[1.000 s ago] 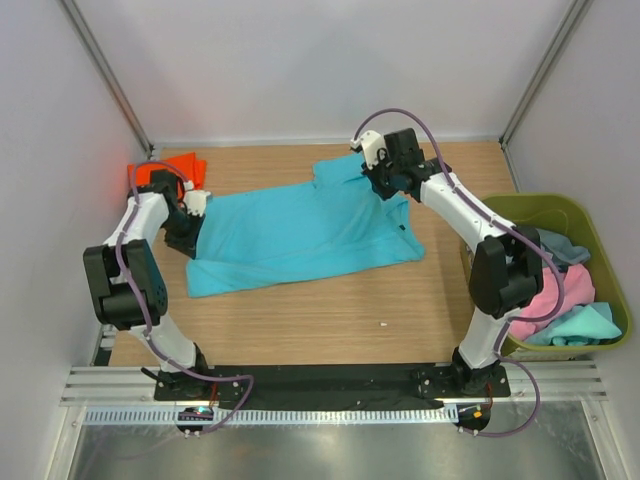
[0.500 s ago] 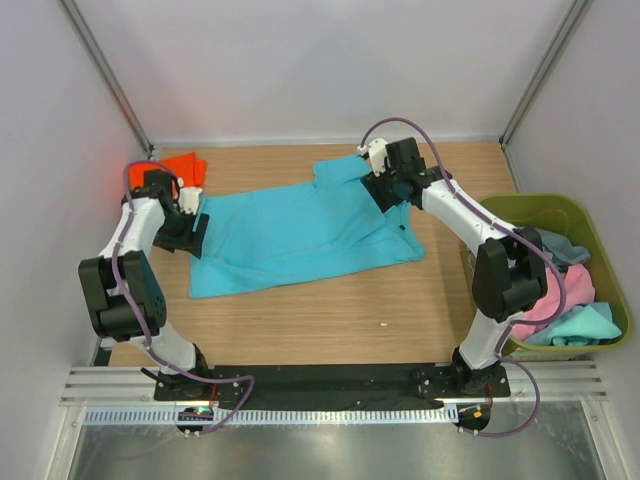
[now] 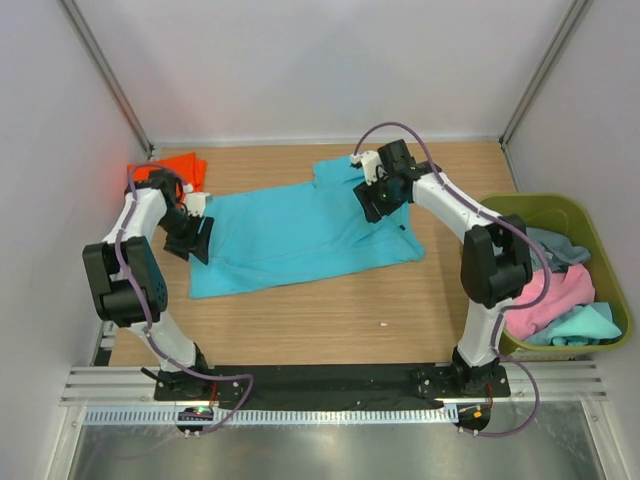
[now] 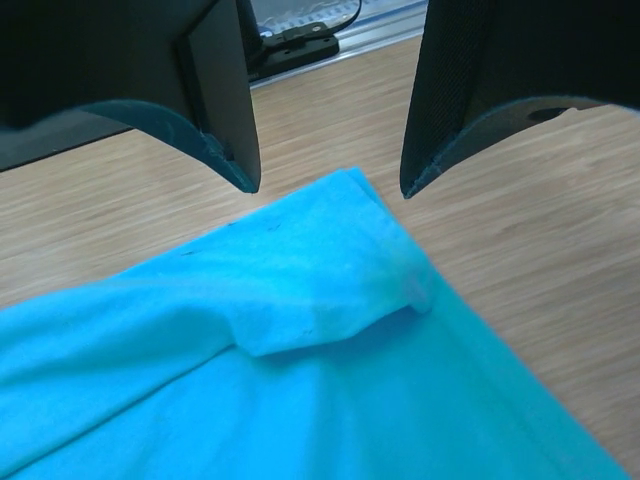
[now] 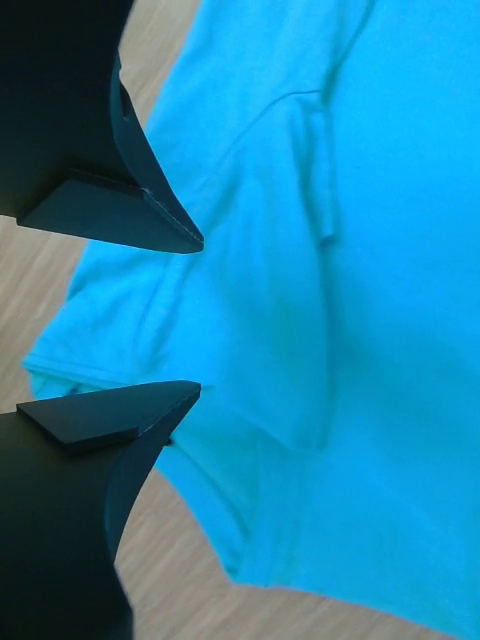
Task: Fold and stack the t-shirts
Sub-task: Fold the tshirt
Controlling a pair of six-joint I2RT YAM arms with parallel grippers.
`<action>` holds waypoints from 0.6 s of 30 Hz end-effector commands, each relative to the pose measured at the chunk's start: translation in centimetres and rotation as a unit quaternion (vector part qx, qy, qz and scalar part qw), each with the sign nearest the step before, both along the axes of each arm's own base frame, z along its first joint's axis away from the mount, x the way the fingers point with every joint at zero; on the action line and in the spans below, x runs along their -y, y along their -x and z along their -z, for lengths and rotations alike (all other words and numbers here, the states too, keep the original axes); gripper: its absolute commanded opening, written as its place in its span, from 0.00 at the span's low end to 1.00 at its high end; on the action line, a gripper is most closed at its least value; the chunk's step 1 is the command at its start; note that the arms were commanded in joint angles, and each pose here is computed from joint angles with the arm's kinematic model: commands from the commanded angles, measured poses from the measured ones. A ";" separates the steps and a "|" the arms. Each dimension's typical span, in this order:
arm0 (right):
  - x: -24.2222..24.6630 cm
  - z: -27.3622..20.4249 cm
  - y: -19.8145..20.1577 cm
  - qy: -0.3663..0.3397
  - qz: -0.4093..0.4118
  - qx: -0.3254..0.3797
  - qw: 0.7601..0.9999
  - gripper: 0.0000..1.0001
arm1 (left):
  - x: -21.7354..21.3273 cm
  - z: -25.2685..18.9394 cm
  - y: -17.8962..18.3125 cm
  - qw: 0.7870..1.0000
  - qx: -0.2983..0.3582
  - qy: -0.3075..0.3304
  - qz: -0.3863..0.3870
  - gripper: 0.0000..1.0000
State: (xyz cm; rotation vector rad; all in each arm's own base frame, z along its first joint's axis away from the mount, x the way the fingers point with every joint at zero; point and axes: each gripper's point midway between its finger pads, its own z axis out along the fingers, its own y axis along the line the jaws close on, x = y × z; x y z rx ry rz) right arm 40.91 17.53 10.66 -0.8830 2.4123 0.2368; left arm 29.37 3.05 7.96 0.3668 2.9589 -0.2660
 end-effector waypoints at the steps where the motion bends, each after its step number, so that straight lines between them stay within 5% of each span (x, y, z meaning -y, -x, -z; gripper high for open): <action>1: -3.8 -2.3 -3.3 -0.051 -0.016 0.026 0.998 0.60 | 2.6 -1.7 -0.9 0.998 -0.003 0.066 0.000 0.59; 6: -7.6 -2.9 -5.6 -0.065 -0.044 0.041 0.996 0.58 | 3.7 -0.8 0.5 0.995 -0.045 0.083 0.016 0.56; 11: -10.4 -0.7 -3.6 -0.061 -0.073 0.003 0.995 0.57 | 3.8 -0.3 1.6 0.994 -0.063 0.083 0.016 0.55; 18: -8.6 2.3 -1.1 -0.014 -0.067 -0.031 0.997 0.56 | 3.9 -0.6 1.5 0.995 -0.053 0.085 0.017 0.55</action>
